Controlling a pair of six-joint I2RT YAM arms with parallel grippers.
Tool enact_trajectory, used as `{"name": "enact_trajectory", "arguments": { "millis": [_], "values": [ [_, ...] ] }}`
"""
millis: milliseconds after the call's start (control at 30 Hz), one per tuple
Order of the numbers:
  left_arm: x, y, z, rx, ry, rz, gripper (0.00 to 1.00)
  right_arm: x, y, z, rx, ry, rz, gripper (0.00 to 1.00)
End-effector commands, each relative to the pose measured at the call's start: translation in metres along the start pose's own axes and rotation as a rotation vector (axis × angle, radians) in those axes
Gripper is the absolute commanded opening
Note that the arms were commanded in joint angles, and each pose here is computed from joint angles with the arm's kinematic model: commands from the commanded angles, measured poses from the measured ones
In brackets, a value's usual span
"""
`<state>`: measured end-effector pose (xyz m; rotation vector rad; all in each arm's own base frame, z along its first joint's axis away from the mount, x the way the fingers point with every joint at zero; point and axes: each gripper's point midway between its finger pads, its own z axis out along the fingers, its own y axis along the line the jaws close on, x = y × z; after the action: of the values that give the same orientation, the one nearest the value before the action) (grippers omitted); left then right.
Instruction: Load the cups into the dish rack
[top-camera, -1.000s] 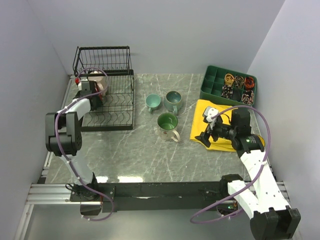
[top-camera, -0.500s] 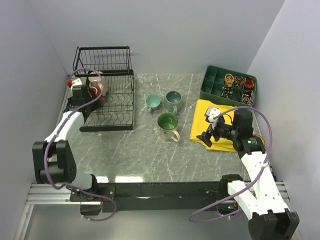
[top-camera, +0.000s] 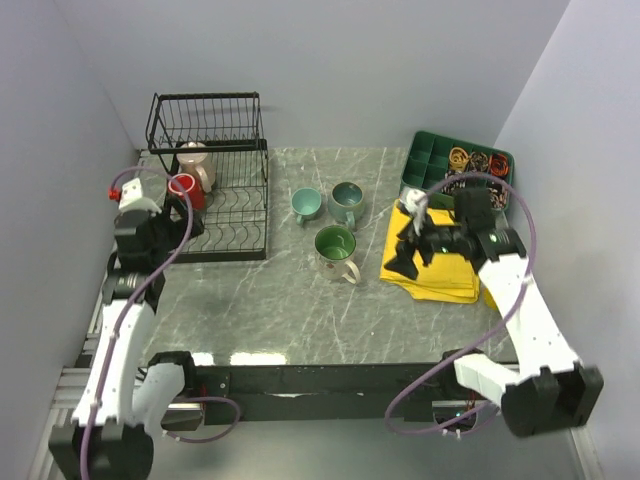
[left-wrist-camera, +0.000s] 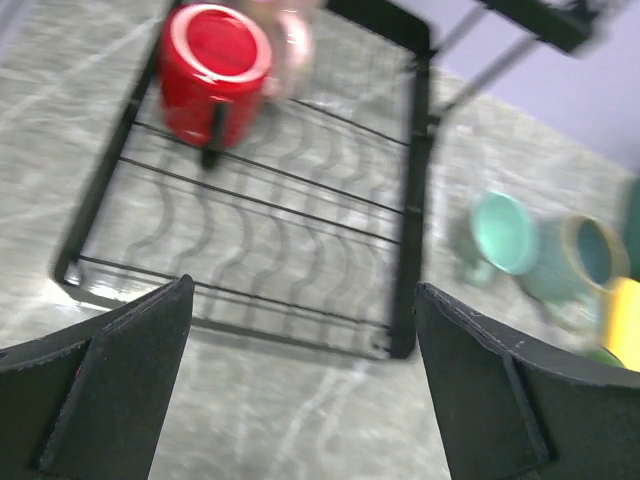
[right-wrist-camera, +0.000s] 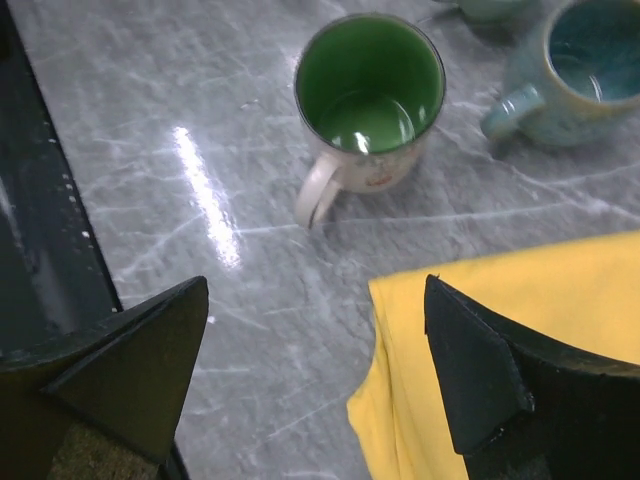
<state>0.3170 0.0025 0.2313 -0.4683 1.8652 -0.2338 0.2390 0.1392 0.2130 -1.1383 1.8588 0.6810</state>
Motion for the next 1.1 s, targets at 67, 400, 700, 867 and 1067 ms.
{"name": "enact_trajectory", "arguments": {
  "millis": [67,400,700,867,1067],
  "values": [
    [0.017,-0.036,-0.039,0.235,0.036,-0.064,0.96,-0.036,0.014,0.013,-0.056,0.16,0.077,0.94],
    [0.039,-0.058,-0.061,0.402,0.098,-0.083,0.96,-0.067,-0.04,0.087,0.035,0.293,0.06,0.93],
    [0.045,-0.068,-0.063,0.455,0.144,-0.129,0.96,-0.052,-0.059,0.135,0.042,0.462,0.027,0.94],
    [0.046,-0.07,-0.062,0.463,0.162,-0.139,0.96,-0.038,-0.059,0.152,-0.018,0.512,-0.018,0.91],
    [0.048,-0.075,-0.066,0.484,0.184,-0.166,0.96,-0.013,-0.05,0.173,-0.092,0.582,-0.037,0.71]
  ]
}}
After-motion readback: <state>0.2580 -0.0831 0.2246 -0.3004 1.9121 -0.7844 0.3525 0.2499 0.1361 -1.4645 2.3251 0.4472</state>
